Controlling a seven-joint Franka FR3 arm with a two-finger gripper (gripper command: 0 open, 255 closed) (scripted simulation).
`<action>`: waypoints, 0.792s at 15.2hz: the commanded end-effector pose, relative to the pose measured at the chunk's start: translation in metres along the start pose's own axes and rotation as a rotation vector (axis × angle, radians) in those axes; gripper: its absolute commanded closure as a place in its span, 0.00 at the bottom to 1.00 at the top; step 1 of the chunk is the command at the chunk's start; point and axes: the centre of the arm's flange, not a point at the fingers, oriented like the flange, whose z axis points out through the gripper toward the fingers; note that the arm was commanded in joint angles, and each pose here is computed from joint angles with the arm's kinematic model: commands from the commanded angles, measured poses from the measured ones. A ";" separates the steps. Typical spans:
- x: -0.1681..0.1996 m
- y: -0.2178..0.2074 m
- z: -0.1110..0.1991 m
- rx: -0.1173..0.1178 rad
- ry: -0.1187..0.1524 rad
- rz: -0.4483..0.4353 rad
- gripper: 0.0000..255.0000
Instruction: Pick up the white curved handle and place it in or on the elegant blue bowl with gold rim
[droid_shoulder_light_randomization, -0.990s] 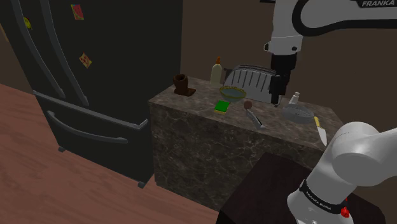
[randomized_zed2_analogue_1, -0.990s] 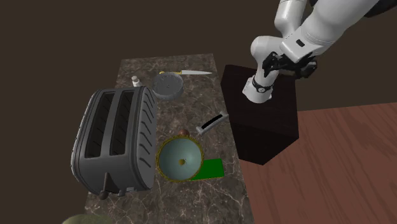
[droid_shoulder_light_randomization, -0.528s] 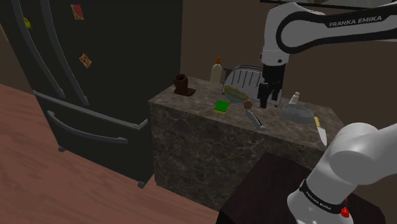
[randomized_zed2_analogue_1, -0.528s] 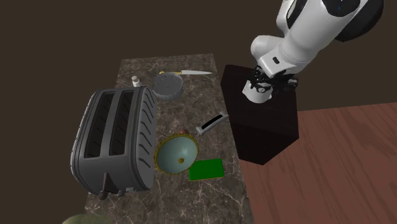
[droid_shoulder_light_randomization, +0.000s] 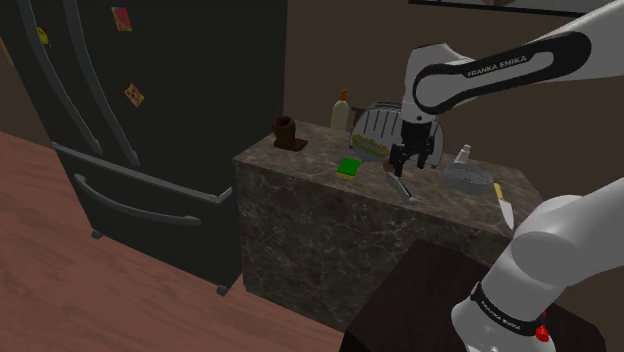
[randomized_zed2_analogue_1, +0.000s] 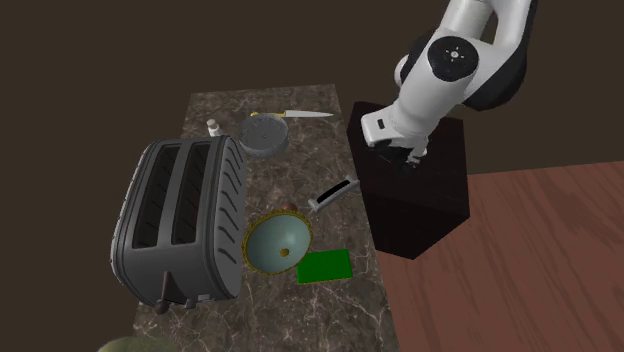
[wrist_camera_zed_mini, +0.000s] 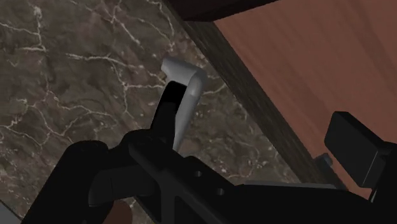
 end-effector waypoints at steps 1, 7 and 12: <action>0.017 0.010 0.019 0.002 0.013 0.064 0.00; 0.059 0.050 0.069 0.007 0.044 0.250 0.00; 0.070 0.063 0.099 0.008 0.053 0.304 0.00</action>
